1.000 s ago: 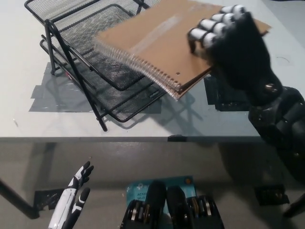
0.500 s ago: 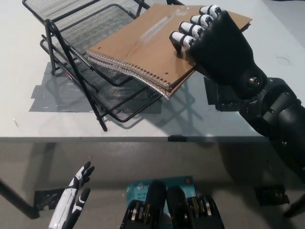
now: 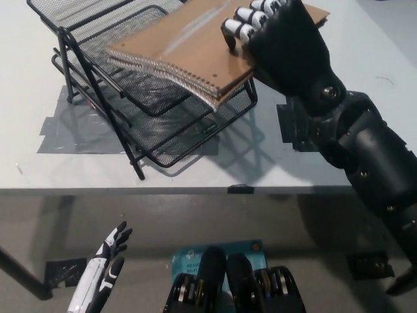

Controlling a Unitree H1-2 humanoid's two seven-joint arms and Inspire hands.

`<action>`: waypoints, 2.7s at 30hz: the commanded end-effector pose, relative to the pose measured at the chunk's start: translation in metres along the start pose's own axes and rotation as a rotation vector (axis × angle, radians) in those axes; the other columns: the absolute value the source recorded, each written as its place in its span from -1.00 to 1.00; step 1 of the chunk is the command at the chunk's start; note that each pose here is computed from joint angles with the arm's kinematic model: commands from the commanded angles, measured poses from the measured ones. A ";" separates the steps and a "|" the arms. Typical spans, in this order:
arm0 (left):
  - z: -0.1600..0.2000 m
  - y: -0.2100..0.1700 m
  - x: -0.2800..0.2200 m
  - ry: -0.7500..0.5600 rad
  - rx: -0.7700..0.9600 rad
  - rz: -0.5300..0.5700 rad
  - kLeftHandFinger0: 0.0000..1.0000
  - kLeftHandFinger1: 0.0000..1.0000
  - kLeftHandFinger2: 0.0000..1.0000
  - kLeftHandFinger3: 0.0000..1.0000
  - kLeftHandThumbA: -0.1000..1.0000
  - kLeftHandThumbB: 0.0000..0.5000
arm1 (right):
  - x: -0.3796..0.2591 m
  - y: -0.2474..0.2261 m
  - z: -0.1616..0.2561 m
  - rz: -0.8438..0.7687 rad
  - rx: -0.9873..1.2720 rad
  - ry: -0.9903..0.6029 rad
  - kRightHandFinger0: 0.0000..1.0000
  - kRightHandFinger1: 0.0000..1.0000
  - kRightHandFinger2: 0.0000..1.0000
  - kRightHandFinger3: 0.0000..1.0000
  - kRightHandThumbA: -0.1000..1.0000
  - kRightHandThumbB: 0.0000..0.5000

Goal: A person hands a notebook to the robot and the robot grabs it with its right hand and places it in the file tray kept in the centre of the desk infront of it.

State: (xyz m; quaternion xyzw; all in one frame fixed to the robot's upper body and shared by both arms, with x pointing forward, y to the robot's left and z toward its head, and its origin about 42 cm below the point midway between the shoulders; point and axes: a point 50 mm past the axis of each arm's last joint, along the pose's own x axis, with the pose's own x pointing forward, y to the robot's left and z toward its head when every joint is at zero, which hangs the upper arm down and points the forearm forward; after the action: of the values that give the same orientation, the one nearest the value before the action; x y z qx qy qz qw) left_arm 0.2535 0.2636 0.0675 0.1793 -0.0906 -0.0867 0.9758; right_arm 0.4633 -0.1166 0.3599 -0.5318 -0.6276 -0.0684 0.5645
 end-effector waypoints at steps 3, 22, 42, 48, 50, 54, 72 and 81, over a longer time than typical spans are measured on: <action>0.006 0.004 0.001 -0.042 0.022 -0.013 0.89 0.90 0.86 1.00 1.00 0.38 | 0.051 -0.038 -0.024 -0.290 -0.028 0.110 -1.00 -1.00 -0.90 -0.84 0.66 -1.00; 0.008 0.004 0.001 -0.060 0.033 -0.016 0.74 0.81 0.79 1.00 1.00 0.38 | 0.036 0.009 -0.011 -0.232 -0.019 0.172 -1.00 -1.00 -0.72 -1.00 0.56 -1.00; 0.011 0.008 0.006 -0.078 0.041 0.002 0.64 0.74 0.74 1.00 1.00 0.34 | 0.004 0.031 0.000 -0.152 0.056 0.055 -1.00 -1.00 -0.53 -0.64 0.44 -1.00; 0.010 0.006 0.004 -0.071 0.033 0.001 0.62 0.74 0.74 1.00 1.00 0.27 | 0.017 0.027 0.000 -0.158 0.061 0.062 -1.00 -1.00 -0.51 -0.40 0.52 -1.00; 0.009 0.005 0.003 -0.068 0.030 -0.004 0.64 0.75 0.76 1.00 1.00 0.30 | 0.027 0.026 0.005 -0.166 0.061 0.055 -1.00 -1.00 -0.52 -0.37 0.50 -1.00; 0.009 0.005 0.004 -0.069 0.021 -0.010 0.60 0.74 0.76 1.00 1.00 0.30 | 0.042 0.028 0.007 -0.202 0.073 0.033 -1.00 -1.00 -0.62 -0.40 0.45 -1.00; 0.013 0.003 0.008 -0.060 0.016 -0.010 0.64 0.73 0.74 1.00 1.00 0.39 | 0.082 0.063 0.003 -0.129 -0.005 0.024 -1.00 -1.00 -0.91 -0.53 0.44 -1.00; 0.015 0.003 0.011 -0.076 0.032 -0.012 0.69 0.73 0.74 1.00 1.00 0.35 | 0.075 0.078 -0.002 -0.024 -0.030 0.041 -1.00 -1.00 -0.55 -0.24 0.45 -1.00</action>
State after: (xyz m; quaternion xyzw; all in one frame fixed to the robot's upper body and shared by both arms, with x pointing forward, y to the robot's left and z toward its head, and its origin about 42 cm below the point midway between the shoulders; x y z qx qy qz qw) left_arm 0.2574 0.2621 0.0724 0.1855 -0.0989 -0.0919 0.9733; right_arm 0.5337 -0.0546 0.3300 -0.5594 -0.5886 -0.0452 0.5818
